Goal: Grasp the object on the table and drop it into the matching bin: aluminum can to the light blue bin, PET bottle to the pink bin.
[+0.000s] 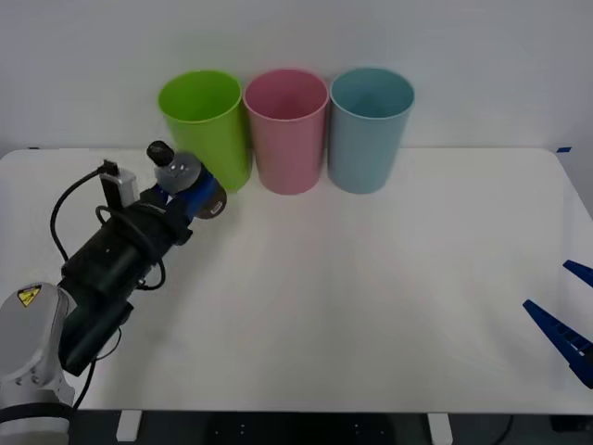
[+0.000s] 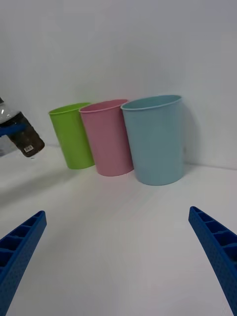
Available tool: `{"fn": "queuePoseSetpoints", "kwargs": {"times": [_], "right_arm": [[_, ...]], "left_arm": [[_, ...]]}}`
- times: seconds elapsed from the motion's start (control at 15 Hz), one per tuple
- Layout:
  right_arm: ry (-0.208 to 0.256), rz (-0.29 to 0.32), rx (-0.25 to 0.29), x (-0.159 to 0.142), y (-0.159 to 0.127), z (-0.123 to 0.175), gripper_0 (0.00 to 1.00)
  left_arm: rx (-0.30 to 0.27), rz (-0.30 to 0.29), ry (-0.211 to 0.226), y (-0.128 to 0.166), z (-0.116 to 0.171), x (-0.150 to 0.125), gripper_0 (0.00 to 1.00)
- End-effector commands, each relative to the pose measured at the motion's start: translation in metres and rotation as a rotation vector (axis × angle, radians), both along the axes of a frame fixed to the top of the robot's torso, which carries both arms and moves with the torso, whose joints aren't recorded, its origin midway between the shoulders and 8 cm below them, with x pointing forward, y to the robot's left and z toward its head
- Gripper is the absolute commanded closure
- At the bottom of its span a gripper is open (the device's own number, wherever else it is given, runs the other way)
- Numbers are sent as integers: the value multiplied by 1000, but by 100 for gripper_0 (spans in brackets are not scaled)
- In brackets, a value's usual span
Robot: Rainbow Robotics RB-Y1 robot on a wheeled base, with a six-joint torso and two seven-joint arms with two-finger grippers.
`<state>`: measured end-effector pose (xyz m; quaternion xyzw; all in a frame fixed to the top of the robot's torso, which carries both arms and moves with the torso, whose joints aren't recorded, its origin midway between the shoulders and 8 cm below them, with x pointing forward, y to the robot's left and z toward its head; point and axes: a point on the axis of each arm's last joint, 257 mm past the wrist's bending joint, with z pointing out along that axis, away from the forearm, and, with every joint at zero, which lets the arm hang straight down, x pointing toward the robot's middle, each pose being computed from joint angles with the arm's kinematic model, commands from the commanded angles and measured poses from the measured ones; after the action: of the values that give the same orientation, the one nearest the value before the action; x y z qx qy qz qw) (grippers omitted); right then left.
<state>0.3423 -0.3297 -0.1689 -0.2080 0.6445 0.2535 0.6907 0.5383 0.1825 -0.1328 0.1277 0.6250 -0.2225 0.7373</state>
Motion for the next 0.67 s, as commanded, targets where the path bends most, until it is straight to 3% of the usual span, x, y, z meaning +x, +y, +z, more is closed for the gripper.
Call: {"fn": "queuePoseSetpoints", "kwargs": {"times": [0.07, 0.47, 0.67], "right_arm": [[0, 0, 0, 0, 0, 0, 0], [0, 0, 0, 0, 0, 0, 0], [0, 0, 0, 0, 0, 0, 0]], "left_arm": [[-77, -33, -24, -2, 36, -10, 100], [-215, -85, -81, -9, 115, -27, 100], [-258, -91, -108, -15, 150, -17, 100]]}}
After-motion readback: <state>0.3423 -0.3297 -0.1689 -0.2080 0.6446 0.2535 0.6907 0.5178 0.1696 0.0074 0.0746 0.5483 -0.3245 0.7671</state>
